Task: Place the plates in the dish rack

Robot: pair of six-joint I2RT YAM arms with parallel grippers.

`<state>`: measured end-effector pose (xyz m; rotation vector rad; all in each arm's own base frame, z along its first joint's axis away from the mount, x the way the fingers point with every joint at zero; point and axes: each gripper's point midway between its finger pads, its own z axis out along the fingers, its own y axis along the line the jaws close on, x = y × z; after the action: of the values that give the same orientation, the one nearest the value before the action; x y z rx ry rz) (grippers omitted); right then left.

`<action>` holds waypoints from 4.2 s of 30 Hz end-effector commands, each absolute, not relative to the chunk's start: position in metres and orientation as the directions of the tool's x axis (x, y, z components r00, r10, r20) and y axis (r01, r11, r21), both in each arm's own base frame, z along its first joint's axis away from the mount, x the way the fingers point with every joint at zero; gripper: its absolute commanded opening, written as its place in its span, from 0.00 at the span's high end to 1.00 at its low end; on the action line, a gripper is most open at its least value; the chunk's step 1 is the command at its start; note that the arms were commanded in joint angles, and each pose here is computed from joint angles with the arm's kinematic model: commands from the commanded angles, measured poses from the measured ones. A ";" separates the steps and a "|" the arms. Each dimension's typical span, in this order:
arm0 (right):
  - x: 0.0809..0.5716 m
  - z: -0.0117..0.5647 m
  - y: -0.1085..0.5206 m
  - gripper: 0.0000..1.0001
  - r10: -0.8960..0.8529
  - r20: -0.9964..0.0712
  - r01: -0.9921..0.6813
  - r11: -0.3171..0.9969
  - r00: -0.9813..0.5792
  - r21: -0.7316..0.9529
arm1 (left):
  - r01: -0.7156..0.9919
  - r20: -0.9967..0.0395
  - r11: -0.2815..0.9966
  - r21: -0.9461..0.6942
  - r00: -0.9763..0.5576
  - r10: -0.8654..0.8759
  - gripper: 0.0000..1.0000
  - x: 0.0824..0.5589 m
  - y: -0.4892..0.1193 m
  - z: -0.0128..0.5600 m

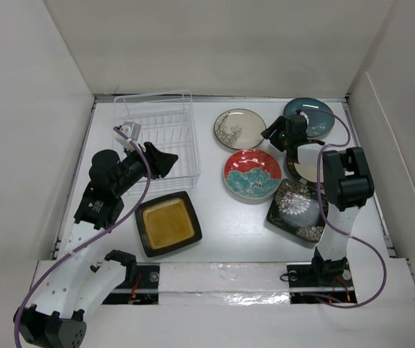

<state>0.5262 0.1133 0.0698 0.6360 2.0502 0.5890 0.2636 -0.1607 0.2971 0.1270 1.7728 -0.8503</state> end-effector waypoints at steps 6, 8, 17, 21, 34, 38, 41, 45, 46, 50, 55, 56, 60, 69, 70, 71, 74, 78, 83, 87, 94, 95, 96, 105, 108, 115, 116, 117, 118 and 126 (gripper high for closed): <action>0.535 0.060 0.145 0.40 0.664 -0.501 0.182 0.685 -0.556 0.706 | 0.513 -0.890 0.731 -0.449 -0.323 -0.320 0.60 0.264 -0.161 0.318; 0.533 0.053 0.148 0.42 0.681 -0.472 0.192 0.661 -0.560 0.725 | 0.509 -0.891 0.734 -0.449 -0.320 -0.322 0.61 0.264 -0.160 0.319; 0.534 0.032 0.170 0.57 0.731 -0.334 0.199 0.536 -0.595 0.820 | 0.506 -0.894 0.740 -0.443 -0.311 -0.322 0.61 0.263 -0.158 0.321; 0.540 0.032 0.169 0.70 0.752 -0.325 0.206 0.516 -0.574 0.831 | 0.507 -0.895 0.741 -0.441 -0.308 -0.322 0.61 0.263 -0.158 0.321; 0.591 0.185 0.149 1.00 0.808 -0.483 -0.103 0.478 -0.337 0.872 | 0.499 -0.896 0.748 -0.438 -0.311 -0.317 0.61 0.262 -0.158 0.318; 0.588 0.261 0.139 1.00 0.752 -0.623 -0.187 0.595 -0.213 0.782 | 0.507 -0.895 0.740 -0.441 -0.314 -0.317 0.61 0.263 -0.160 0.318; 0.571 0.305 0.156 1.00 0.670 -0.724 -0.207 0.695 -0.163 0.689 | 0.497 -0.894 0.747 -0.442 -0.313 -0.321 0.61 0.264 -0.158 0.318; 0.552 0.344 0.167 1.00 0.584 -0.804 -0.161 0.788 -0.110 0.594 | 0.452 -0.888 0.770 -0.450 -0.314 -0.335 0.62 0.269 -0.152 0.315; 0.547 0.364 0.170 1.00 0.577 -0.812 -0.177 0.793 -0.088 0.583 | 0.433 -0.885 0.779 -0.454 -0.317 -0.340 0.65 0.270 -0.149 0.314; 0.531 0.387 0.185 1.00 0.514 -0.853 -0.117 0.845 -0.091 0.522 | 0.335 -0.878 0.819 -0.465 -0.289 -0.380 1.00 0.279 -0.133 0.316; 0.502 0.411 0.241 1.00 0.467 -0.878 -0.073 0.877 -0.104 0.475 | 0.325 -0.865 0.807 -0.493 -0.285 -0.413 1.00 0.280 -0.133 0.320; 0.499 0.409 0.239 1.00 0.450 -0.888 -0.011 0.891 -0.098 0.453 | 0.300 -0.857 0.810 -0.504 -0.294 -0.424 1.00 0.284 -0.132 0.317; 0.493 0.420 0.266 1.00 0.461 -0.885 0.041 0.887 -0.064 0.460 | 0.171 -0.812 0.821 -0.545 -0.351 -0.466 0.83 0.296 -0.122 0.298; 0.494 0.408 0.291 1.00 0.380 -0.924 0.151 0.917 -0.042 0.370 | 0.150 -0.773 0.788 -0.597 -0.370 -0.515 0.64 0.298 -0.122 0.297; 0.492 0.406 0.296 1.00 0.372 -0.927 0.153 0.920 -0.044 0.361 | 0.148 -0.773 0.789 -0.596 -0.370 -0.515 0.62 0.298 -0.122 0.298; 0.496 0.401 0.298 1.00 0.360 -0.932 0.162 0.923 -0.048 0.348 | 0.142 -0.770 0.789 -0.598 -0.374 -0.517 0.59 0.298 -0.122 0.296; 0.497 0.390 0.311 1.00 0.338 -0.940 0.158 0.932 -0.057 0.325 | 0.132 -0.764 0.788 -0.602 -0.383 -0.519 0.57 0.299 -0.122 0.294; 0.500 0.373 0.327 1.00 0.301 -0.951 0.146 0.947 -0.077 0.288 | 0.136 -0.763 0.788 -0.601 -0.391 -0.515 0.57 0.299 -0.125 0.294; 0.500 0.354 0.342 1.00 0.251 -0.963 0.145 0.961 -0.100 0.235 | 0.125 -0.763 0.793 -0.596 -0.396 -0.511 0.56 0.300 -0.124 0.290; 0.504 0.339 0.347 1.00 0.238 -0.964 0.146 0.965 -0.122 0.220 | 0.125 -0.764 0.794 -0.595 -0.397 -0.510 0.56 0.300 -0.124 0.291; 0.502 0.309 0.361 1.00 0.198 -0.966 0.138 0.975 -0.164 0.176 | 0.129 -0.763 0.793 -0.595 -0.403 -0.506 0.56 0.300 -0.125 0.289; 0.503 0.307 0.362 1.00 0.201 -0.966 0.139 0.974 -0.165 0.179 | 0.129 -0.763 0.793 -0.595 -0.403 -0.506 0.56 0.300 -0.125 0.289; 0.505 0.299 0.364 1.00 0.193 -0.966 0.141 0.975 -0.173 0.170 | 0.127 -0.762 0.795 -0.593 -0.406 -0.504 0.56 0.300 -0.125 0.287; 0.487 0.280 0.410 0.89 0.102 -0.984 0.095 0.992 -0.148 0.088 | 0.156 -0.759 0.784 -0.601 -0.419 -0.498 0.56 0.299 -0.131 0.287; 0.487 0.273 0.412 0.76 0.107 -0.982 0.087 0.992 -0.155 0.094 | 0.155 -0.759 0.785 -0.599 -0.420 -0.497 0.56 0.299 -0.131 0.286; 0.485 0.306 0.406 0.53 0.219 -0.964 0.016 0.976 -0.153 0.219 | 0.158 -0.760 0.785 -0.599 -0.420 -0.495 0.56 0.300 -0.128 0.286; 0.487 0.313 0.400 0.48 0.254 -0.955 0.014 0.967 -0.151 0.255 | 0.159 -0.761 0.785 -0.599 -0.419 -0.496 0.56 0.300 -0.128 0.287; 0.478 0.327 0.399 0.46 0.276 -0.948 -0.029 0.958 -0.158 0.284 | 0.157 -0.761 0.787 -0.597 -0.420 -0.494 0.56 0.300 -0.128 0.286; 0.479 0.333 0.392 0.45 0.298 -0.941 -0.042 0.950 -0.160 0.308 | 0.157 -0.763 0.788 -0.596 -0.416 -0.494 0.56 0.300 -0.127 0.288; 0.468 0.367 0.256 0.57 0.527 -0.847 -0.075 0.844 -0.072 0.531 | 0.176 -0.781 0.802 -0.570 -0.420 -0.463 0.65 0.297 -0.127 0.284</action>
<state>0.4636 0.2951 0.3118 0.2316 1.7685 0.3334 0.2963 -0.1270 0.2620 -0.2691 1.9442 -0.7066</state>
